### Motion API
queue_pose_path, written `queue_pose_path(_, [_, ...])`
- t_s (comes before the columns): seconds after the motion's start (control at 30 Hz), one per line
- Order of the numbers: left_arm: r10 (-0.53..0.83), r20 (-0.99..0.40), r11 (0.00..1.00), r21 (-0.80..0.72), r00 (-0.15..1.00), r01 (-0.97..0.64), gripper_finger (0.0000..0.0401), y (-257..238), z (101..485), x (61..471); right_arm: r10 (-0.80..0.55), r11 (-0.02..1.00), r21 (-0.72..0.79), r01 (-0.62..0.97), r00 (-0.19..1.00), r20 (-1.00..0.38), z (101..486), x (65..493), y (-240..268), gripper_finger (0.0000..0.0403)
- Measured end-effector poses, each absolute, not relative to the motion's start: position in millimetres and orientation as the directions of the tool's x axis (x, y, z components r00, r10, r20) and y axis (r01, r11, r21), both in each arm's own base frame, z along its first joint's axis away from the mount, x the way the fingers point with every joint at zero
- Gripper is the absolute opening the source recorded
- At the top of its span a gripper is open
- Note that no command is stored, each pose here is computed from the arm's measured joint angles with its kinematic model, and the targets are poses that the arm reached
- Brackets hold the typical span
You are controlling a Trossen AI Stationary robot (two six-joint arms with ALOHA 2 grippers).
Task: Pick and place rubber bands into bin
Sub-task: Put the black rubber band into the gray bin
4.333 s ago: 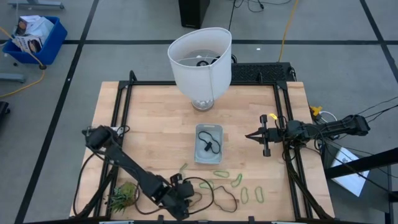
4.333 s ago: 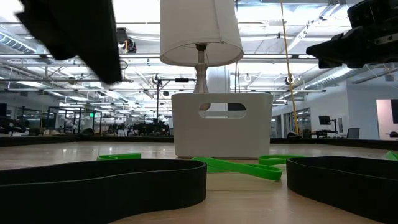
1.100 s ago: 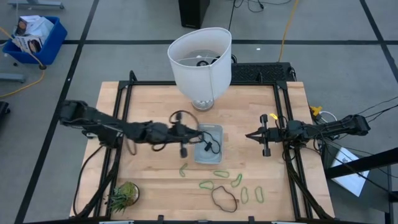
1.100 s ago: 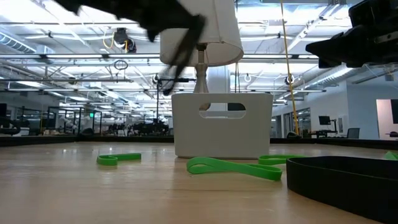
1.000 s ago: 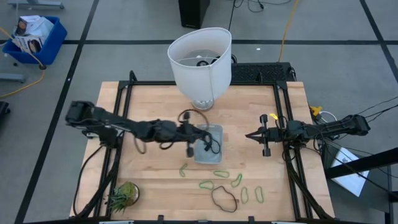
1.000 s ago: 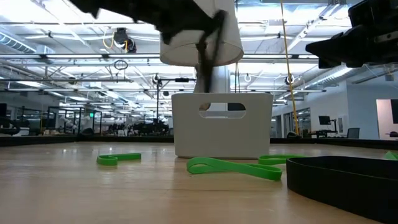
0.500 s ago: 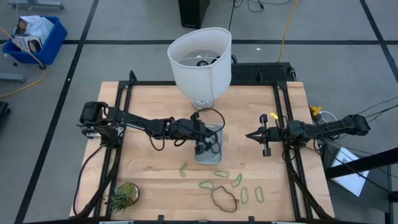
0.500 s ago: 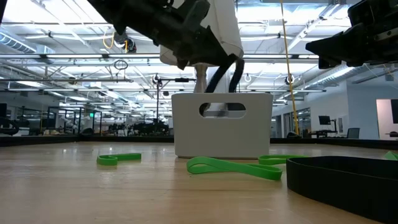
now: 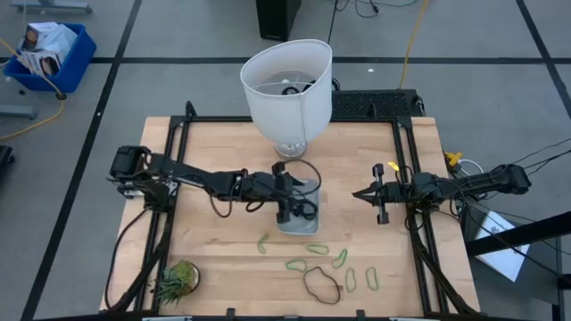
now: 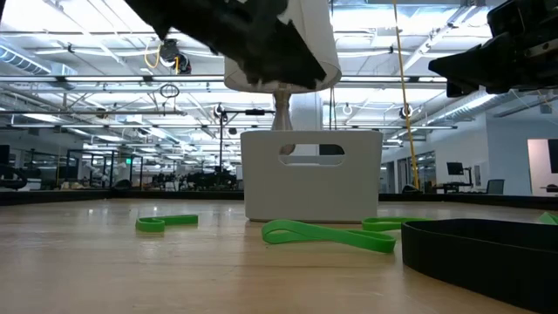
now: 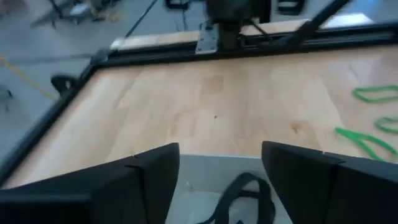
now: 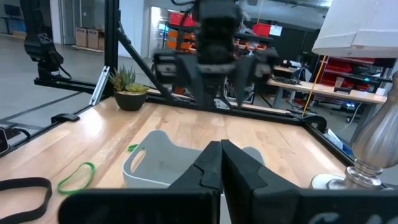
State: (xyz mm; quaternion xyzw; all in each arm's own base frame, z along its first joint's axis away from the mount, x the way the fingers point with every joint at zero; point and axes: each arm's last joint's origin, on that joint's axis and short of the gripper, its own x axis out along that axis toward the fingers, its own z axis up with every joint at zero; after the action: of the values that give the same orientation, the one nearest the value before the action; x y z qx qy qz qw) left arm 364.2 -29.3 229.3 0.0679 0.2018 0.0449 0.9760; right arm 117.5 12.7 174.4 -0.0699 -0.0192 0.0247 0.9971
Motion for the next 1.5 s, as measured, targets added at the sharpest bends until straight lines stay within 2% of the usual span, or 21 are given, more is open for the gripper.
queue_pose_path(0.1, [0.16, -0.391, 0.96, 0.274, 0.906, -0.052, 0.0233, -51, 240, 352, 0.052, 0.989, -0.138, -0.048, 0.998, 0.03, 174, 117, 13, 0.0])
queue_pose_path(0.17, [0.215, -0.38, 0.94, 0.329, 0.9, -0.086, 0.0208, -65, 250, 341, 0.053, 0.991, -0.124, -0.049, 0.998, 0.027, 174, 117, 13, 0.0])
queue_pose_path(0.3, [0.248, -0.285, 0.928, 0.344, 0.926, -0.143, 0.0122, -81, 275, 314, 0.053, 0.993, -0.109, -0.048, 0.998, 0.038, 175, 117, 13, 0.0])
queue_pose_path(0.43, [0.255, -0.252, 0.927, 0.338, 0.934, -0.162, 0.0023, -71, 269, 279, 0.052, 0.993, -0.109, -0.047, 0.998, 0.042, 175, 117, 13, 0.0])
queue_pose_path(0.47, [0.239, -0.228, 0.937, 0.307, 0.944, -0.163, 0.0013, -65, 265, 270, 0.052, 0.993, -0.109, -0.047, 0.998, 0.042, 175, 117, 13, 0.0])
queue_pose_path(0.63, [0.106, 0.062, 0.982, 0.152, 0.992, -0.114, 0.0005, -51, 239, 226, 0.053, 0.993, -0.109, -0.048, 0.998, 0.042, 175, 117, 13, 0.0])
queue_pose_path(0.73, [0.127, 0.14, 0.984, 0.109, 0.982, -0.143, 0.0005, -43, 215, 201, 0.053, 0.993, -0.109, -0.048, 0.998, 0.042, 175, 117, 13, 0.0])
queue_pose_path(0.8, [0.191, 0.117, 0.978, 0.06, 0.975, -0.199, 0.0003, -37, 196, 188, 0.052, 0.993, -0.108, -0.047, 0.998, 0.045, 175, 117, 13, 0.0])
queue_pose_path(0.93, [0.2, 0.097, 0.98, -0.005, 0.975, -0.201, 0.0003, -33, 182, 179, 0.052, 0.994, -0.096, -0.047, 0.997, 0.049, 176, 117, 13, 0.0])
queue_pose_path(1.17, [0.112, -0.009, 0.987, 0.114, 0.994, -0.11, 0.0002, -37, 160, 170, 0.051, 0.984, -0.175, -0.041, 0.997, 0.054, 176, 117, 13, 0.0])
queue_pose_path(1.33, [0.123, 0.034, 0.99, 0.063, 0.992, -0.125, 0.0002, -31, 153, 158, 0.051, 0.98, -0.198, -0.039, 0.997, 0.057, 177, 117, 13, 0.0])
queue_pose_path(1.5, [0.074, 0.034, 0.988, 0.132, 0.997, -0.078, 0.0003, -29, 153, 159, 0.052, 0.983, -0.179, -0.04, 0.997, 0.061, 177, 117, 13, 0.0])
